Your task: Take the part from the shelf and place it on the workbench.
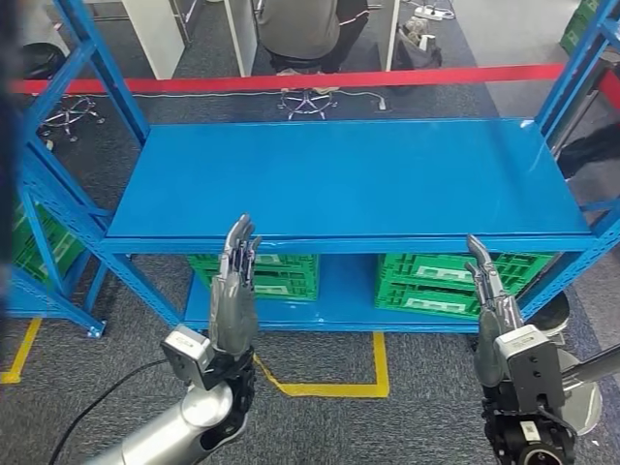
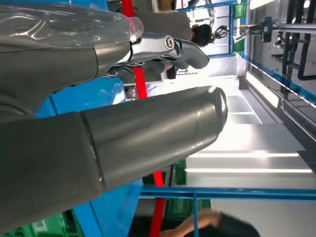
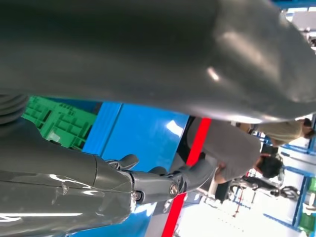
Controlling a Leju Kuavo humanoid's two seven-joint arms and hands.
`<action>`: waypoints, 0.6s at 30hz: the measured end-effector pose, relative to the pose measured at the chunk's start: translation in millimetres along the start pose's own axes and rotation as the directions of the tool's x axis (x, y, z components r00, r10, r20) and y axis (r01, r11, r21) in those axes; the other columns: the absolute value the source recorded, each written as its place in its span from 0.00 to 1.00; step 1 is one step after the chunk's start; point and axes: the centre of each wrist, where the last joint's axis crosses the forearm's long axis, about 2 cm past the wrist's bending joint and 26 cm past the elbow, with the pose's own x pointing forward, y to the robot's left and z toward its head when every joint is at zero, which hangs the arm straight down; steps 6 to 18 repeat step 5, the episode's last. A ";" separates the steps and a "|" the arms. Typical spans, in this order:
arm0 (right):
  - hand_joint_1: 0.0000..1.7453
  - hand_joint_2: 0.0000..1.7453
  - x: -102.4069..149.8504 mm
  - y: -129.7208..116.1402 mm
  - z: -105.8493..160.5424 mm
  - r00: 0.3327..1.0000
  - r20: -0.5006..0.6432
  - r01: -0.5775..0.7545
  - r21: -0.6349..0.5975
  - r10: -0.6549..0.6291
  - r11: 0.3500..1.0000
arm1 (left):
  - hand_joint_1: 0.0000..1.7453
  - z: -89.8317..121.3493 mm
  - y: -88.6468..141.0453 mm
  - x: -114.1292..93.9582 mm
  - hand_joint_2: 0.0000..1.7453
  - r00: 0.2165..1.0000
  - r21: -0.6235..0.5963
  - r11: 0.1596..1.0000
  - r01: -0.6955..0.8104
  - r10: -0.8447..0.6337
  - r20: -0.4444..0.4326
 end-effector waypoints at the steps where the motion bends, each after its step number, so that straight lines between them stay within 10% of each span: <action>1: 0.00 0.00 0.2 0.0 -0.6 1.000 0.002 0.000 0.000 0.000 1.000 | 0.00 0.2 0.4 -0.1 0.00 1.000 0.000 1.000 0.001 -0.001 0.000; 18: 0.00 0.00 0.4 0.0 -1.0 1.000 0.003 0.001 0.000 -0.001 1.000 | 0.00 -0.5 1.0 -0.2 0.00 1.000 -0.001 1.000 0.003 -0.003 0.003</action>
